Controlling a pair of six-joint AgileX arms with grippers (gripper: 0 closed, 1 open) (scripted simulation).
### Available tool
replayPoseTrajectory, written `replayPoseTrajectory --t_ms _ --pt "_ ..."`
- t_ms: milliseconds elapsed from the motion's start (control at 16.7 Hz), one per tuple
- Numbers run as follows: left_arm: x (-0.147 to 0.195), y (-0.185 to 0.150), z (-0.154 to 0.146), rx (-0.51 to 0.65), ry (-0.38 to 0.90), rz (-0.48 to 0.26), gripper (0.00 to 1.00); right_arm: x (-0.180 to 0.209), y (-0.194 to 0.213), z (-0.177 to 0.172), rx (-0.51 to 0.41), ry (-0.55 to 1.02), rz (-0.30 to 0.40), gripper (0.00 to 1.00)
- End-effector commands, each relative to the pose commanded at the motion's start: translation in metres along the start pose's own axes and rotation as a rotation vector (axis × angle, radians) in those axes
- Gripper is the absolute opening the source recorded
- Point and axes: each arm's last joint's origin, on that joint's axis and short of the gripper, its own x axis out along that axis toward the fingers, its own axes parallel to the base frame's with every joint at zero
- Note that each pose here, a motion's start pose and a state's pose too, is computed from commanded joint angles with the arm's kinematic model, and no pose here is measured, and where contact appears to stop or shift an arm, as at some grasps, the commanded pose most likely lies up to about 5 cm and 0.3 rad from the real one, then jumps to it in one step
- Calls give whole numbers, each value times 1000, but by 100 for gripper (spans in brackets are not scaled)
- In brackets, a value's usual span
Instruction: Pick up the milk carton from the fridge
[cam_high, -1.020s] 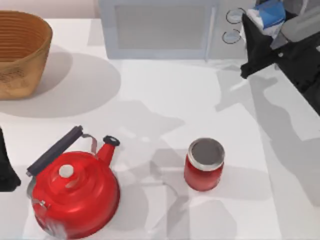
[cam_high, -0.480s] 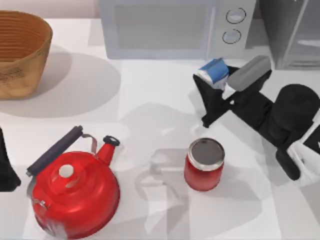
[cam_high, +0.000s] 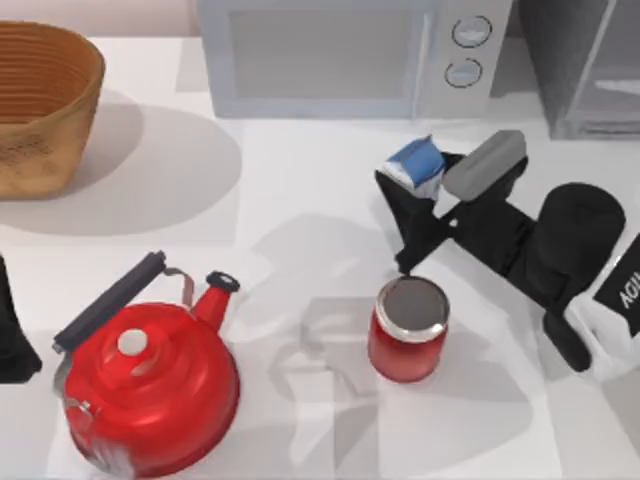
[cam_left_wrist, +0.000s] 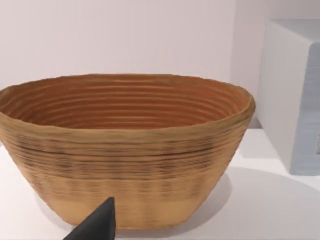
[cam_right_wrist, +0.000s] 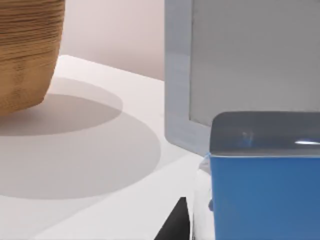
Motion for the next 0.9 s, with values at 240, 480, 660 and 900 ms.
replayPoseTrajectory --t_ms 240,480,660,900 --pt "0 0 0 0 0 0 100 7 -4 -4 0 5 -15 0" --pt "0 0 0 0 0 0 100 40 -2 -17 3 12 -5 0" --pt "0 0 0 0 0 0 100 60 0 -20 0 0 0 0" --pt "0 0 0 0 0 0 100 62 1 -20 0 0 0 0"
